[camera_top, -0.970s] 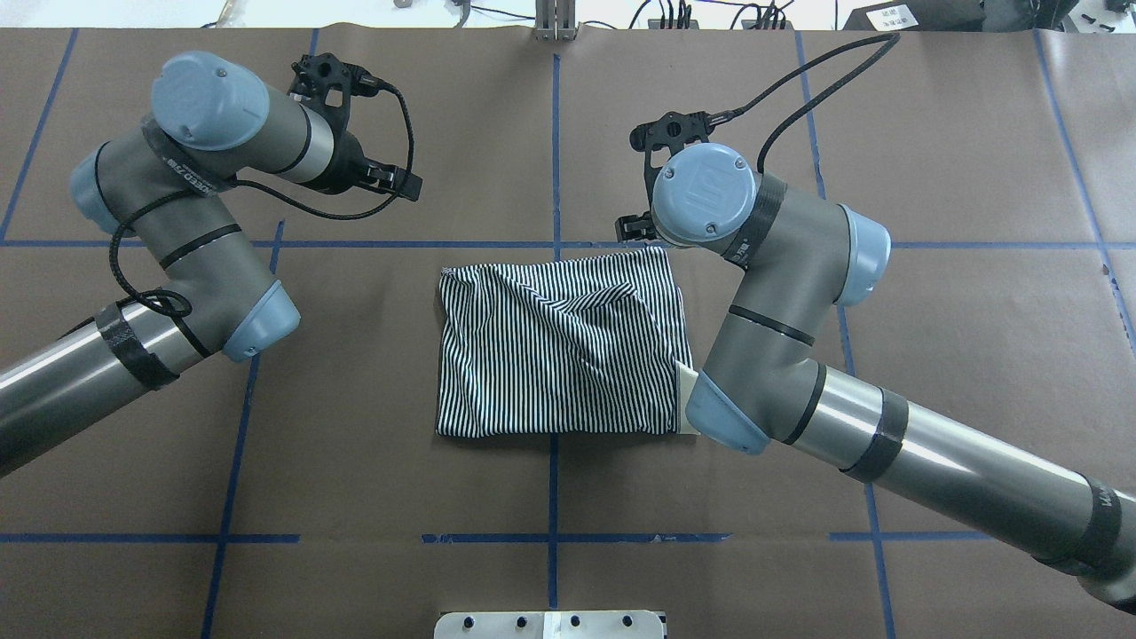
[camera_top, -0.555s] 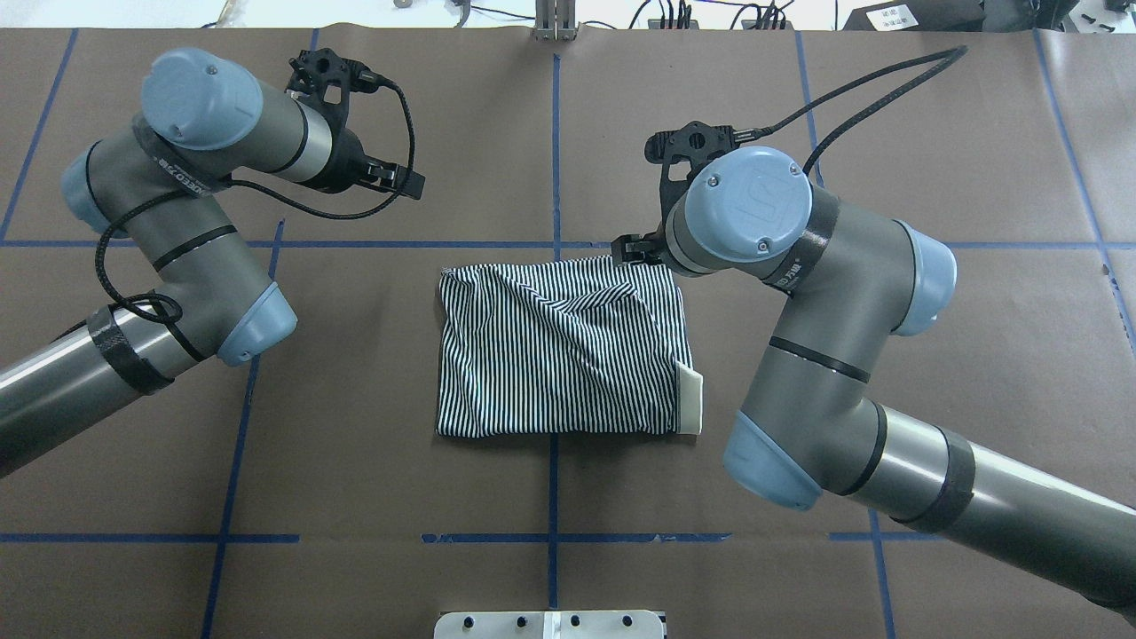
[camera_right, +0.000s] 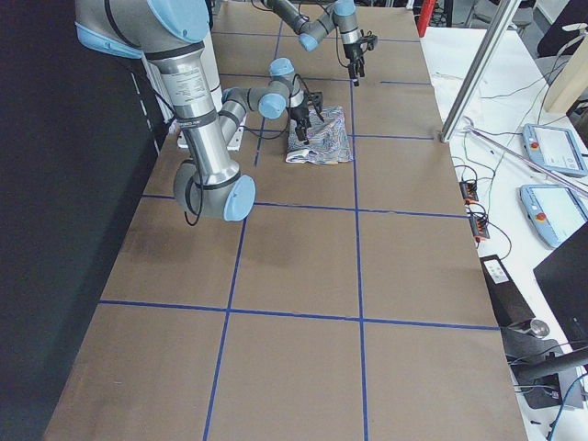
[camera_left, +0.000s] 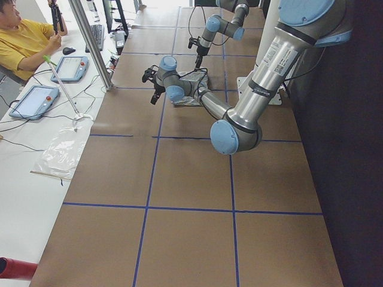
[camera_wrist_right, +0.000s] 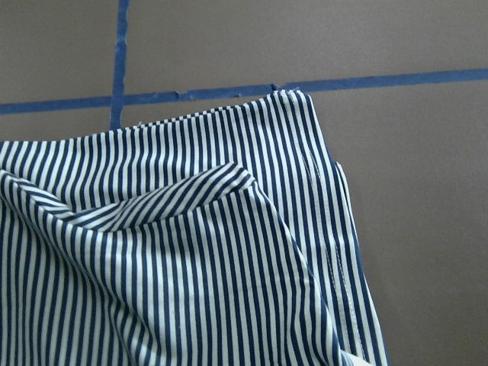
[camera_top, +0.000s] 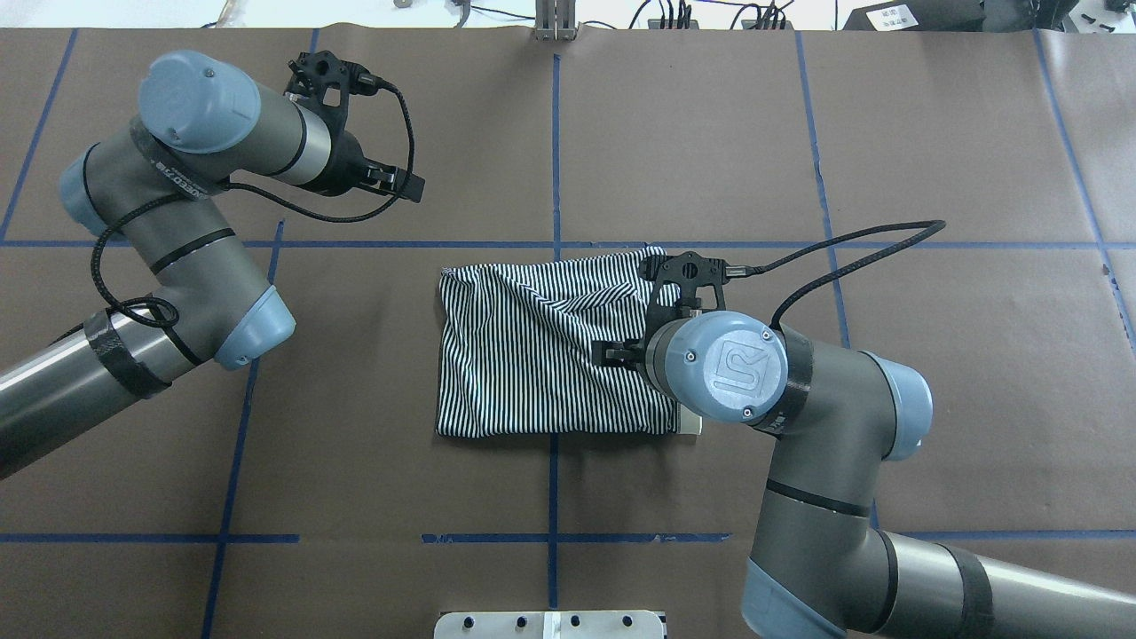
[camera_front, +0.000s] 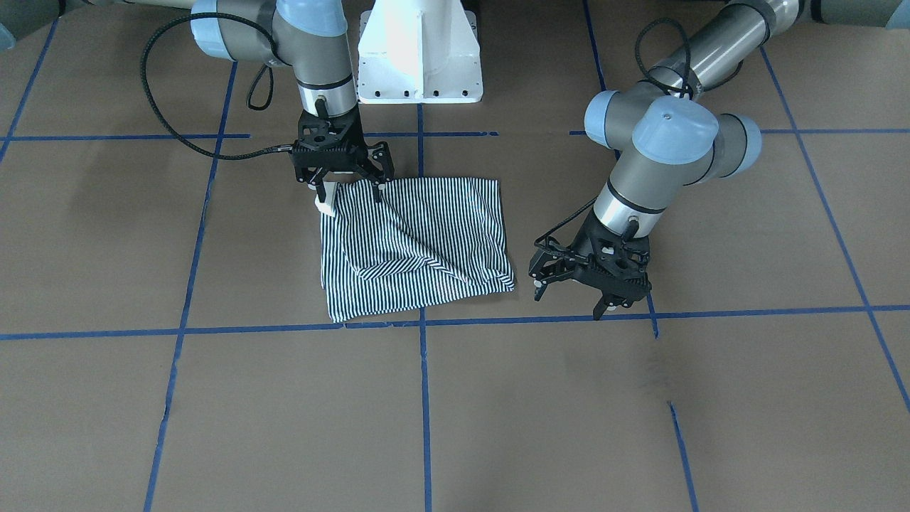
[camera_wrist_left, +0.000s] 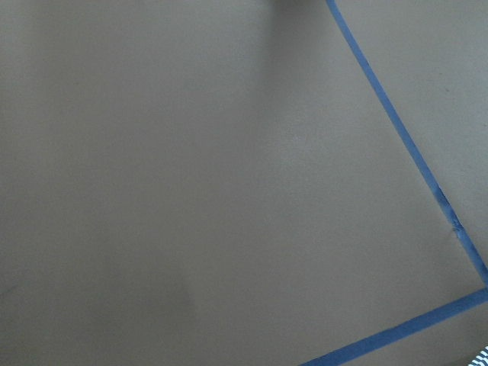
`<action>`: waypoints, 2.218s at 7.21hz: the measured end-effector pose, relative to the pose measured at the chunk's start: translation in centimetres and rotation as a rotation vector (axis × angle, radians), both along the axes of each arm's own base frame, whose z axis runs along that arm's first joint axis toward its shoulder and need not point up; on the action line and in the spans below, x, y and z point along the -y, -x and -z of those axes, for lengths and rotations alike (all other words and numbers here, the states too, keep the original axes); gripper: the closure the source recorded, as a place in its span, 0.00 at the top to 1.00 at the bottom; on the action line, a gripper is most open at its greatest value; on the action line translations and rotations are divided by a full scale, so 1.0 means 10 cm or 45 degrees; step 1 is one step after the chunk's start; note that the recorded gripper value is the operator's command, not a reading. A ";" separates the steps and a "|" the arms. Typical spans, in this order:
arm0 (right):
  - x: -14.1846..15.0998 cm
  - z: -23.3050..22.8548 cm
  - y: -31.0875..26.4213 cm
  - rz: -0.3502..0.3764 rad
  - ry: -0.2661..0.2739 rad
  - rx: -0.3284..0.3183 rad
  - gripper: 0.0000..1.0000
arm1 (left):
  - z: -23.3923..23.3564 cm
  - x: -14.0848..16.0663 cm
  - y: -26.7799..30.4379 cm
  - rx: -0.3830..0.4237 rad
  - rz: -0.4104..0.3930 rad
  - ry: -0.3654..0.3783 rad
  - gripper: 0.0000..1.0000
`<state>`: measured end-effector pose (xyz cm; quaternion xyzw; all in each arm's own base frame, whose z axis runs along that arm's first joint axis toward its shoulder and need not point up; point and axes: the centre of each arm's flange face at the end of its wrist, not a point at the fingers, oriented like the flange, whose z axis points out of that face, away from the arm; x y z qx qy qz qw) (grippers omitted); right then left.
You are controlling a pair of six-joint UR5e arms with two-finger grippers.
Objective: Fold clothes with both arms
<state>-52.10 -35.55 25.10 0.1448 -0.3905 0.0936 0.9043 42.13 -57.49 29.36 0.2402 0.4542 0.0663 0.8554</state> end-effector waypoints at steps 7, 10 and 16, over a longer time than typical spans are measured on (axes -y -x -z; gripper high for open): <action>-0.20 -0.39 0.36 0.029 0.008 -0.087 1.00 | -0.01 -0.01 -0.01 0.000 0.000 0.004 1.00; -0.08 -0.25 0.26 0.018 -0.003 -0.060 1.00 | -0.01 -0.01 -0.02 -0.002 -0.001 0.003 1.00; 1.51 -0.49 -2.48 0.306 -0.043 -0.149 1.00 | -0.20 -0.28 1.58 0.217 -0.070 -0.114 1.00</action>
